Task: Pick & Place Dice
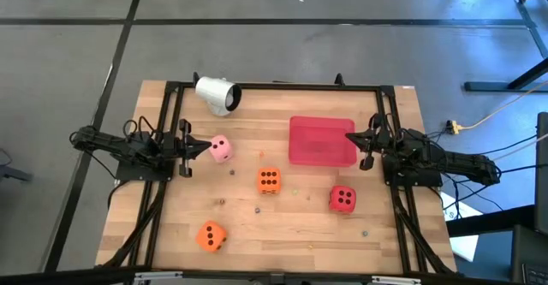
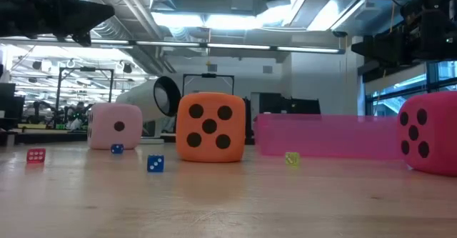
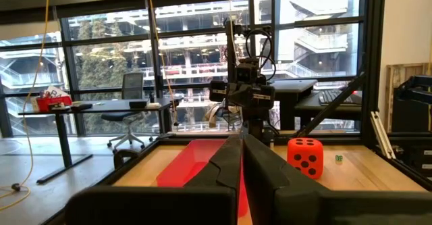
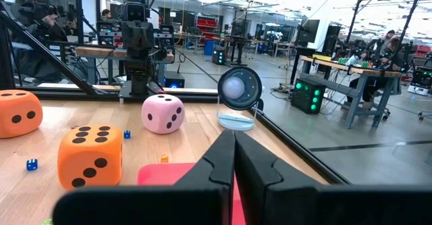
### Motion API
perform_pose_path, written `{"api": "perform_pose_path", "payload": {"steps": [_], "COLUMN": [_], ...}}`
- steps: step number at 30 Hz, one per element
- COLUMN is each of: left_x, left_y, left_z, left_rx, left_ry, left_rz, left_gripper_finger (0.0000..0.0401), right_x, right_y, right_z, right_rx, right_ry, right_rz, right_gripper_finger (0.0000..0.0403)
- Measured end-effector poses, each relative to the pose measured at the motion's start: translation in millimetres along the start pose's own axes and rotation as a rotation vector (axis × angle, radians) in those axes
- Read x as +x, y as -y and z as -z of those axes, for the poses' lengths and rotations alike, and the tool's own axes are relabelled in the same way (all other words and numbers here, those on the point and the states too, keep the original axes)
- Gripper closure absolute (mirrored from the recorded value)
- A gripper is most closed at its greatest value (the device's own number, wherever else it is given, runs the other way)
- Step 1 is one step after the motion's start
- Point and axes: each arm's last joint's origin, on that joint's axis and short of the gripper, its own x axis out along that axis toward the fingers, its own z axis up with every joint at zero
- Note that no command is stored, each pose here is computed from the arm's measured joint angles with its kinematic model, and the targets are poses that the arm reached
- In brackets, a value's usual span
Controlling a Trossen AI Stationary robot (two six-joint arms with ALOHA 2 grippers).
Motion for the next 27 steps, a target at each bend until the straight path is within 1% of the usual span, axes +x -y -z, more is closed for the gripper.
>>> {"api": "perform_pose_path", "payload": {"steps": [27], "left_x": [0.0], "left_y": [0.0], "left_z": [0.0], "left_rx": [0.000], "left_ry": [0.000], "left_rz": [0.000], "left_gripper_finger": [0.0390], "right_x": [0.0], "right_y": [0.0], "right_z": [0.0], "right_rx": [-0.002], "right_ry": [0.000], "right_rz": [0.001], "right_gripper_finger": [0.0391]}}
